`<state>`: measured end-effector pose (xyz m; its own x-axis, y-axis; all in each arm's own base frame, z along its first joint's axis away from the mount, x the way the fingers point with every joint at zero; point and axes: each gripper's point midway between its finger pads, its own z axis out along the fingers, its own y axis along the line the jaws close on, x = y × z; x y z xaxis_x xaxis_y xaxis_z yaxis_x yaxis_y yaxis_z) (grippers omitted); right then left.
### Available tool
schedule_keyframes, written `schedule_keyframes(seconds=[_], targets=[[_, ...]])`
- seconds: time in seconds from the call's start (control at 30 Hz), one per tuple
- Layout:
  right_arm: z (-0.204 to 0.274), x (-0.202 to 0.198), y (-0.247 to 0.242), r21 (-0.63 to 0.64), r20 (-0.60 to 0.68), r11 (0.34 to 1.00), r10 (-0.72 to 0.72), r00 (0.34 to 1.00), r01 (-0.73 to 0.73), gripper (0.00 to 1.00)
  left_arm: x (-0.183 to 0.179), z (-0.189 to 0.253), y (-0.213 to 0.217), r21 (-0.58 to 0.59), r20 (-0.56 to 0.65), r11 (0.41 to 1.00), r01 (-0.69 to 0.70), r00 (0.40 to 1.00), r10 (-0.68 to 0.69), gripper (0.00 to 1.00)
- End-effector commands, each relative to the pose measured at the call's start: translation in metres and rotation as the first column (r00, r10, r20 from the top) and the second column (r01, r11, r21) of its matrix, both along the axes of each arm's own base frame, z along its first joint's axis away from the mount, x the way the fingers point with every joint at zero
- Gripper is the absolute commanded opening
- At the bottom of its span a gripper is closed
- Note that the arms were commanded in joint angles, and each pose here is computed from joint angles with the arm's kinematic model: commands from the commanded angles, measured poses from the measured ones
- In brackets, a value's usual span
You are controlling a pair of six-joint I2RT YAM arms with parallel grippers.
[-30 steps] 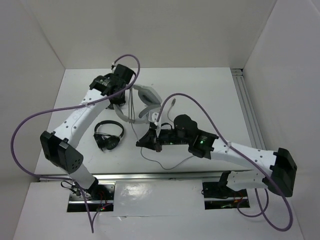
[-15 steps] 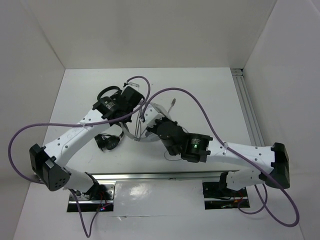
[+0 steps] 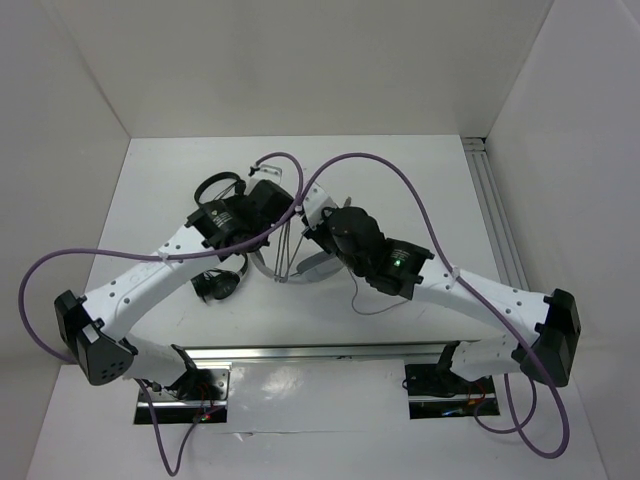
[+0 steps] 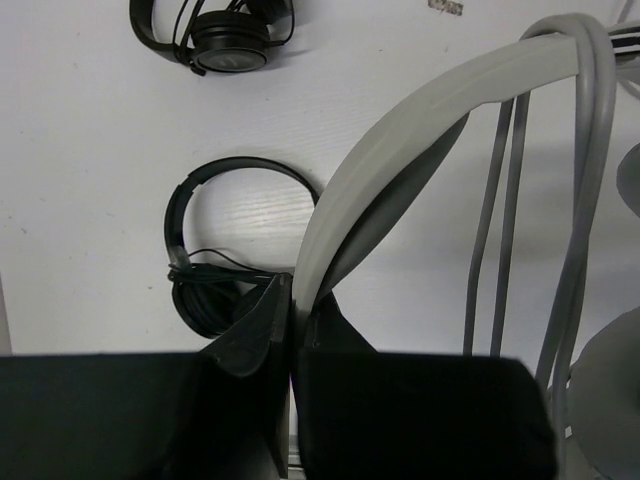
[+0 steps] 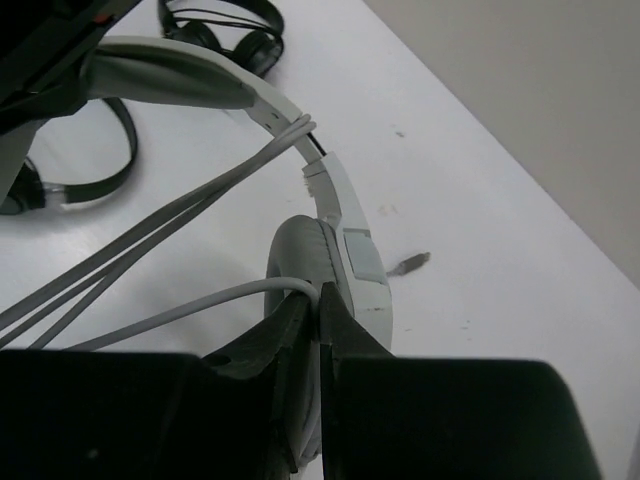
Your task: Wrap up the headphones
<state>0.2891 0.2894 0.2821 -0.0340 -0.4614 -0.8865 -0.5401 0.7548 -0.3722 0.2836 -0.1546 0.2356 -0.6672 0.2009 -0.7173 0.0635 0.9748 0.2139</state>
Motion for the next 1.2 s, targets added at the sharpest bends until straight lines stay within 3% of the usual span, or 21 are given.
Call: schedule_keyframes(seconds=[0.0,0.23,0.47,0.6,0.67,0.8,0.93,0.97,1.0,1.17], targets=[[0.063,0.055,-0.042,0.425,0.023,0.867,-0.298,0.954,0.261,0.12,-0.055,-0.007,0.009,0.169,-0.15,0.971,0.167,0.978,-0.143,0.0],[0.06,0.057,-0.056,0.594,-0.003,0.75,-0.361,0.933,0.292,0.14,-0.055,-0.01,-0.001,0.157,-0.17,0.971,0.181,0.973,-0.154,0.0],[0.043,0.072,-0.073,0.65,-0.042,0.662,-0.459,0.888,0.373,0.2,-0.061,-0.013,-0.017,0.11,-0.186,0.972,0.21,0.965,-0.187,0.0],[0.058,0.066,-0.072,0.719,-0.027,0.62,-0.427,0.904,0.314,0.32,-0.062,-0.02,-0.021,0.126,-0.204,0.967,0.222,0.96,-0.194,0.0],[0.064,0.059,-0.06,0.733,-0.012,0.635,-0.345,0.938,0.243,0.32,-0.059,-0.02,-0.02,0.147,-0.197,0.966,0.213,0.963,-0.182,0.0],[0.071,0.059,-0.055,0.733,0.033,0.654,-0.306,0.951,0.185,0.21,-0.055,-0.02,-0.023,0.128,-0.193,0.971,0.2,0.966,-0.174,0.0],[0.059,0.065,-0.054,0.702,0.022,0.681,-0.311,0.95,0.207,0.16,-0.056,-0.011,-0.027,0.1,-0.186,0.97,0.222,0.962,-0.201,0.0],[0.053,0.066,-0.056,0.693,0.019,0.69,-0.307,0.952,0.209,0.05,-0.055,-0.008,-0.029,0.093,-0.178,0.971,0.222,0.963,-0.203,0.0],[0.046,0.067,-0.055,0.688,0.02,0.699,-0.288,0.957,0.196,0.01,-0.056,-0.005,-0.031,0.066,-0.169,0.971,0.228,0.962,-0.214,0.0],[0.034,0.079,-0.07,0.715,-0.007,0.671,-0.273,0.962,0.196,0.0,-0.064,0.01,-0.032,0.002,-0.156,0.967,0.256,0.955,-0.253,0.0]])
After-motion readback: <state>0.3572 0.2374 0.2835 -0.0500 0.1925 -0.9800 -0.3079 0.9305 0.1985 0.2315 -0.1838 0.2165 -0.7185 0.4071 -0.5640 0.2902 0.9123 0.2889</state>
